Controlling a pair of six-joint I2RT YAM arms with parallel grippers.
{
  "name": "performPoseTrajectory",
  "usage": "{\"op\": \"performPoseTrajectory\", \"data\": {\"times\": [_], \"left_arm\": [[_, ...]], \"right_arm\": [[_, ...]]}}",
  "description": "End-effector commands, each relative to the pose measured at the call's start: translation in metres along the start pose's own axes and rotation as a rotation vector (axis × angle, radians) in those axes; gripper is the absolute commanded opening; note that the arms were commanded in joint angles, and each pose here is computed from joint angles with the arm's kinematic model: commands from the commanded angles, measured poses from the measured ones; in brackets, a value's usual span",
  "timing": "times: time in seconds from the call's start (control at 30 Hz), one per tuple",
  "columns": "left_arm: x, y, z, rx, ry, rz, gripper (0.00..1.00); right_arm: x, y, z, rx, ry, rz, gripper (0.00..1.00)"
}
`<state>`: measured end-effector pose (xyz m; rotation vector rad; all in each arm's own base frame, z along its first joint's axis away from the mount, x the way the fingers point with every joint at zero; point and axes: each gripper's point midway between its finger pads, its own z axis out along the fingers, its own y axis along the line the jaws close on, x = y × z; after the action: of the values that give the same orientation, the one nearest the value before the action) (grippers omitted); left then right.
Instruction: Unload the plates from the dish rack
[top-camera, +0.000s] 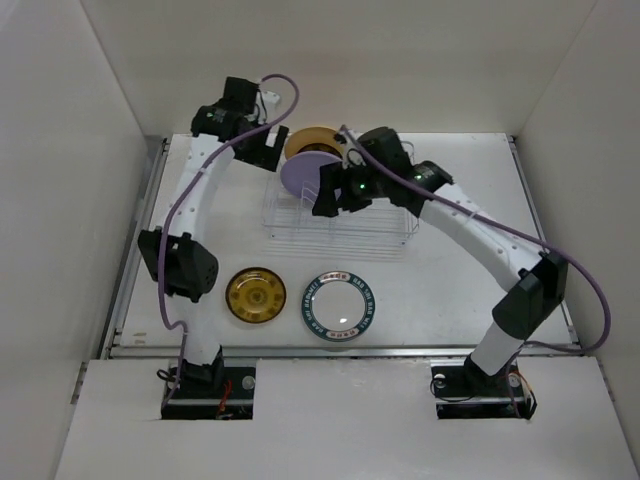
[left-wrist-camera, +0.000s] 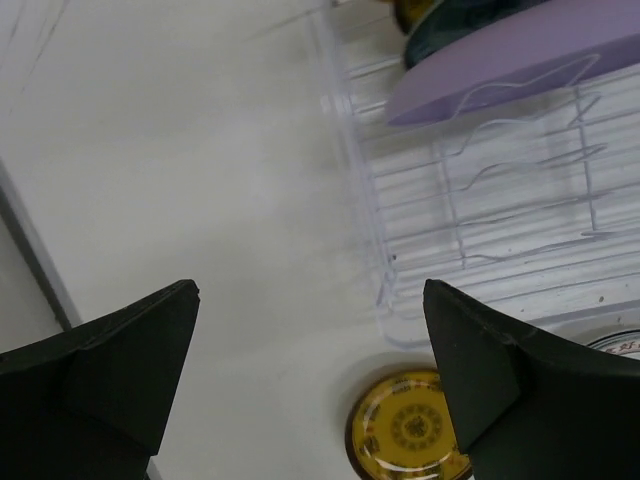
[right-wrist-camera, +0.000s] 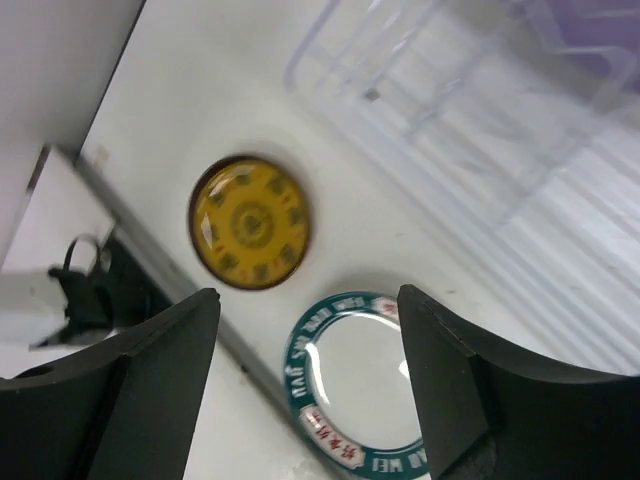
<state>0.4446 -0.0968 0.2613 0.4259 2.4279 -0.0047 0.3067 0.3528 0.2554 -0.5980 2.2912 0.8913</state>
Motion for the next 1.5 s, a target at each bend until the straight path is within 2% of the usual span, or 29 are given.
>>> {"op": "performPoseTrajectory", "data": {"times": [0.0,0.03,0.17,0.3,0.43,0.47,0.57,0.7,0.73,0.9,1.0,1.17,1.47], "left_arm": [[-0.029,-0.038,0.016,0.077,-0.091,0.187,0.94],[-0.038,-0.049,0.023,0.087,-0.127,0.222,0.94],[-0.046,-0.061,0.054,0.095,-0.148,0.291,0.91],[-0.059,-0.063,0.084,0.056,-0.180,0.283,0.87],[-0.064,-0.065,0.099,0.056,-0.185,0.282,0.72],[-0.062,-0.067,0.103,0.069,-0.178,0.284,0.64],[-0.054,-0.078,0.106,0.133,-0.164,0.302,0.55],[-0.047,-0.081,0.111,0.122,-0.138,0.290,0.29],[-0.046,-0.080,0.111,0.113,-0.136,0.278,0.18],[-0.057,-0.068,0.086,0.058,-0.170,0.248,0.00],[-0.057,-0.064,0.067,0.046,-0.183,0.237,0.00],[-0.075,-0.068,0.013,0.093,-0.286,0.209,0.00],[-0.075,-0.060,-0.036,0.093,-0.299,0.142,0.00]], "right_arm": [[-0.005,-0.048,-0.014,0.144,-0.007,0.051,0.78],[-0.010,-0.054,-0.021,0.164,-0.030,0.068,0.78],[-0.011,-0.084,-0.034,0.214,-0.045,0.115,0.78],[-0.006,-0.096,-0.035,0.221,-0.033,0.142,0.78],[0.001,-0.101,-0.036,0.234,-0.012,0.157,0.78],[0.001,-0.102,-0.036,0.234,-0.010,0.147,0.78],[0.004,-0.103,-0.035,0.236,-0.002,0.150,0.78],[0.006,-0.103,-0.035,0.239,0.006,0.153,0.78],[0.006,-0.103,-0.035,0.239,0.006,0.153,0.78],[0.010,-0.103,-0.038,0.241,0.015,0.156,0.78],[0.012,-0.102,-0.039,0.241,0.015,0.156,0.78],[0.006,-0.097,-0.050,0.242,-0.017,0.145,0.78],[0.006,-0.104,-0.050,0.282,-0.053,0.204,0.78]]}}
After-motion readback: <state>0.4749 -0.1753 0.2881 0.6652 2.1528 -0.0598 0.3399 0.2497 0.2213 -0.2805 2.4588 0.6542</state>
